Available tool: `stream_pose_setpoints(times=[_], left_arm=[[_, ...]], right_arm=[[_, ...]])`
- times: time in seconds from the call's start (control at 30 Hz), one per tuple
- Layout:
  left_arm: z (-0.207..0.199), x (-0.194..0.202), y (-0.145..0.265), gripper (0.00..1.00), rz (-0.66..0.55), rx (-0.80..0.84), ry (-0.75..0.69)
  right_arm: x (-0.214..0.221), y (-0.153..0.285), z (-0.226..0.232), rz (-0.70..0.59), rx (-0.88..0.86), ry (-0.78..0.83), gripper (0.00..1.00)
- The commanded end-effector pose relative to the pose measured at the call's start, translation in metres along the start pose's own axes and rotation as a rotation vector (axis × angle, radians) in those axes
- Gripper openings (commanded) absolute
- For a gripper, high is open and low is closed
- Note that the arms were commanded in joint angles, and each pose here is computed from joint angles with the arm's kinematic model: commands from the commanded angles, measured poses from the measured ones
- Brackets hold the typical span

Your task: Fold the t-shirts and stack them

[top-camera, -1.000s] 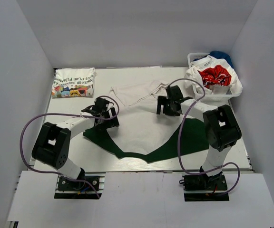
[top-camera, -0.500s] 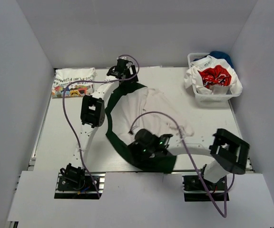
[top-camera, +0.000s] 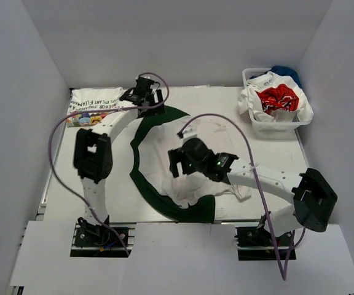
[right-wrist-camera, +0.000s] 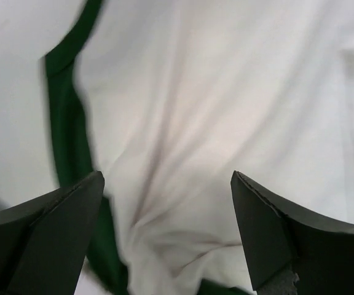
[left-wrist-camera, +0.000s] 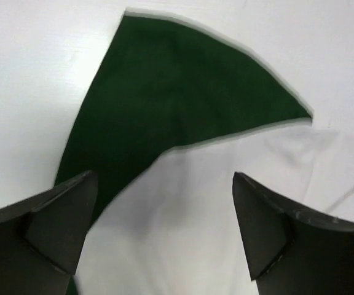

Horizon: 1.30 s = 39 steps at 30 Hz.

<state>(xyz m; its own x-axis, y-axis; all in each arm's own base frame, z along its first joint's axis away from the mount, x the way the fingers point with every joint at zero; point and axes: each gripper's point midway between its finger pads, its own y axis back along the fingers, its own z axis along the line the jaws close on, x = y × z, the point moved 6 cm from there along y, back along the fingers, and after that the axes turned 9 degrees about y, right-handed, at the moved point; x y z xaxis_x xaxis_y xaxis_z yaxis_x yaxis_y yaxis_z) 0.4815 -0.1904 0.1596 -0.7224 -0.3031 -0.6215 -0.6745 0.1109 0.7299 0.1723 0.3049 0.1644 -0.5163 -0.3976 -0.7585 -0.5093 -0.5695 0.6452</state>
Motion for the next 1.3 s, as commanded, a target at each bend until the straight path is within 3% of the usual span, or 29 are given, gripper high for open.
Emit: stream_pose_setpoints(times=[0.0,0.03,0.07,0.2,0.27,0.37,0.57,0.6,0.67,0.83,0.87,0.9,0.93,1.17,1.27], left_arm=[[0.032,0.042,0.045,1.0,0.072,-0.064,0.008],[0.032,0.044,0.064,1.0,0.056,-0.012,0.038],[0.048,0.079,0.06,1.0,0.119,-0.016,0.048],[0.062,0.118,0.066,1.0,0.136,0.051,0.077],[0.067,0.127,0.061,1.0,0.156,0.036,0.075],[0.072,0.127,0.047,1.0,0.147,-0.022,0.069],[0.093,0.144,0.009,1.0,0.25,-0.18,0.06],[0.093,0.146,0.007,1.0,0.261,-0.191,0.069],[0.103,0.14,0.0,1.0,0.243,-0.27,0.072],[0.107,0.125,-0.012,1.0,0.215,-0.349,0.073],[0.109,0.12,-0.014,1.0,0.208,-0.363,0.078],[0.104,0.109,-0.018,1.0,0.173,-0.361,0.081],[0.112,0.108,-0.023,1.0,0.185,-0.391,0.086],[0.139,0.063,-0.059,1.0,0.158,-0.427,0.149],[0.146,0.046,-0.073,1.0,0.148,-0.377,0.154]], right_arm=[[-0.005,0.0,-0.055,0.025,0.232,-0.136,0.9],[-0.003,-0.002,-0.072,0.044,0.273,-0.158,0.9],[0.003,-0.01,-0.089,0.08,0.336,-0.17,0.9],[0.001,-0.028,-0.129,0.114,0.429,-0.189,0.85],[-0.015,-0.04,-0.136,0.097,0.417,-0.188,0.75],[-0.024,-0.065,-0.155,0.095,0.429,-0.179,0.72],[-0.027,-0.106,-0.185,0.176,0.445,-0.203,0.64],[-0.032,-0.108,-0.187,0.169,0.446,-0.216,0.54],[-0.025,-0.117,-0.201,0.212,0.49,-0.236,0.39],[-0.017,-0.114,-0.216,0.25,0.504,-0.266,0.28],[-0.014,-0.111,-0.22,0.248,0.505,-0.265,0.22],[-0.014,-0.109,-0.223,0.242,0.512,-0.27,0.05],[-0.014,-0.107,-0.226,0.234,0.513,-0.277,0.0],[-0.041,-0.035,-0.262,0.06,0.59,-0.338,0.0],[-0.029,-0.009,-0.277,0.062,0.635,-0.343,0.0]])
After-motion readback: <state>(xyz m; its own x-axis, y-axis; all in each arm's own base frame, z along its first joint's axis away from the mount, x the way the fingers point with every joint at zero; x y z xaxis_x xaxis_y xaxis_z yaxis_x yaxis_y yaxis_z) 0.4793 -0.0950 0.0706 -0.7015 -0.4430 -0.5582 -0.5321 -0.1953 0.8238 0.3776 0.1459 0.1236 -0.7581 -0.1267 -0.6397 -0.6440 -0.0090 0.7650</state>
